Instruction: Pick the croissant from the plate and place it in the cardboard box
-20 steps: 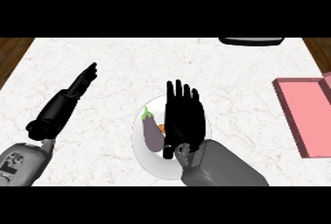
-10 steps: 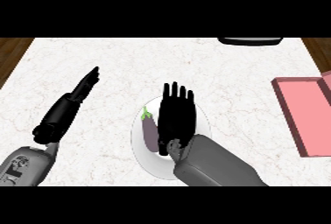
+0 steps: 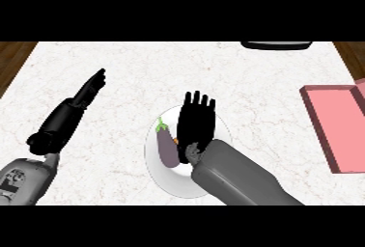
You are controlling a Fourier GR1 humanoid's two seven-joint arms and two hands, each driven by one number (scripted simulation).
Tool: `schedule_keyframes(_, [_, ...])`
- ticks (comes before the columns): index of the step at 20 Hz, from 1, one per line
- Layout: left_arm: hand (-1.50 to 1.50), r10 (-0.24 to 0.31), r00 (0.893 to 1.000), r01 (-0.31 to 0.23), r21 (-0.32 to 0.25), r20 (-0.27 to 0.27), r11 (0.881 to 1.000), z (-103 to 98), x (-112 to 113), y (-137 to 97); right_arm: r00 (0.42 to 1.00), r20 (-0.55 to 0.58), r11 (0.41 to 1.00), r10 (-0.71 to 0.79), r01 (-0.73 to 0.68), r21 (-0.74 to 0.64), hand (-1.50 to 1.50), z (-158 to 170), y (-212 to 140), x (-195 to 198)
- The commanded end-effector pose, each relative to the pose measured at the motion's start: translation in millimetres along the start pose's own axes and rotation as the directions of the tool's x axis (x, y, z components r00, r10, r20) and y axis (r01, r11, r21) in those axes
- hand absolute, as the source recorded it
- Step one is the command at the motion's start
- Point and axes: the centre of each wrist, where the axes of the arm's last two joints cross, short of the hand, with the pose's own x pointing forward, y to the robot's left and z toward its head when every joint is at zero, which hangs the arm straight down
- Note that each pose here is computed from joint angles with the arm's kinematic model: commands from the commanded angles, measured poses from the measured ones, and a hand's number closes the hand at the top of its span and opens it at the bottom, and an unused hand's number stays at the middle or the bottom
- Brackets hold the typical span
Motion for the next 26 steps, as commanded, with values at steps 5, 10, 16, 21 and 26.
schedule_keyframes(5, [0.00,0.014,1.000,-0.014,0.000,-0.018,1.000,-8.2,1.7,8.2,0.982,-0.186,1.000,0.019,-0.016,0.020,-1.50,-8.0,15.8,4.5])
schedule_keyframes(10, [0.00,-0.009,1.000,0.008,-0.006,-0.008,1.000,8.8,4.9,9.5,0.987,-0.157,0.999,-0.026,0.032,0.033,-1.50,-9.4,20.4,3.3])
schedule_keyframes(16, [0.00,-0.001,1.000,0.001,0.030,0.003,1.000,-11.1,2.5,8.4,0.979,-0.203,0.999,0.017,-0.008,0.046,-1.50,-14.8,37.7,-1.4])
schedule_keyframes(21, [0.00,0.021,1.000,-0.021,0.008,-0.014,1.000,14.2,5.5,-0.4,0.973,-0.230,0.999,0.020,-0.009,0.050,-1.50,-18.7,50.2,-10.4])
schedule_keyframes(26, [0.00,-0.009,1.000,0.009,0.008,-0.011,1.000,-2.8,1.0,-9.2,0.977,-0.212,0.997,-0.007,0.023,0.074,-1.50,-27.0,45.4,-10.1])
